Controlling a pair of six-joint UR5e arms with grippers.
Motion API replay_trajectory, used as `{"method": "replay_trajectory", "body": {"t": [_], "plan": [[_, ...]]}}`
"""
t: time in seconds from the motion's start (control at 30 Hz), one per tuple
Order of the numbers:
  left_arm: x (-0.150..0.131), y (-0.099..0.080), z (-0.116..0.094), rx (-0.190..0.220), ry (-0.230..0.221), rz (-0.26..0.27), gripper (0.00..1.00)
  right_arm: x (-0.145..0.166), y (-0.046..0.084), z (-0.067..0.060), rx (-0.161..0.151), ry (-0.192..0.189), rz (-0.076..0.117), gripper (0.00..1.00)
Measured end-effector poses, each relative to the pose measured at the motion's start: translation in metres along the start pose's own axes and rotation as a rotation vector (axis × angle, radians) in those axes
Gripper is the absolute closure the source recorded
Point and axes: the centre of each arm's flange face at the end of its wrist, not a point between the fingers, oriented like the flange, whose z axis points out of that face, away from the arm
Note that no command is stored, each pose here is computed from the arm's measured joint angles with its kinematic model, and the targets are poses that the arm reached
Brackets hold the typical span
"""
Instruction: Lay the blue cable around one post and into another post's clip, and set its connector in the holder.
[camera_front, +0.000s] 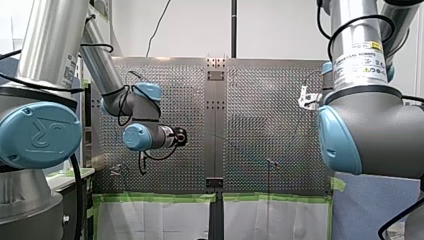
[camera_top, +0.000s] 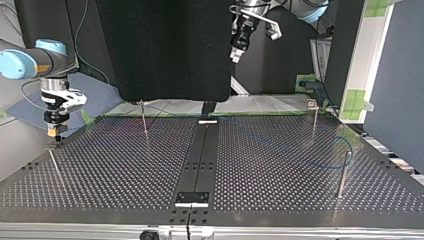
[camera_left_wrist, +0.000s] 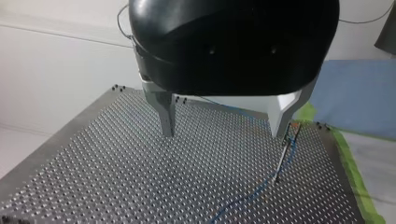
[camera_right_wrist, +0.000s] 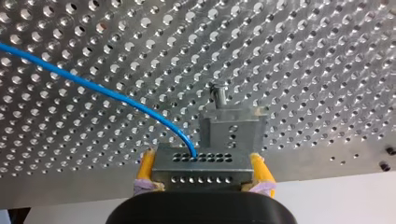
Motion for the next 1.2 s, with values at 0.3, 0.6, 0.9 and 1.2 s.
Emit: {"method": "replay_trajectory", "body": {"t": [0.3,0.6,0.9,1.2], "plan": [[0.001,0.004,-0.002,-0.032,0.014,0.006,0.02,0.02,0.012,-0.004,0.036,-0.006,-0.001,1.0],[0.002,0.005,-0.003,-0.038,0.025,0.01,0.02,0.027,0.026,-0.001,0.084,0.019,0.019,1.0],[0.002,0.007,-0.002,-0.044,0.026,0.01,0.02,0.029,0.031,0.001,0.139,0.026,0.028,1.0],[0.001,0.01,0.0,-0.051,0.023,0.01,0.02,0.03,0.032,0.001,0.181,0.014,0.034,1.0]]}}
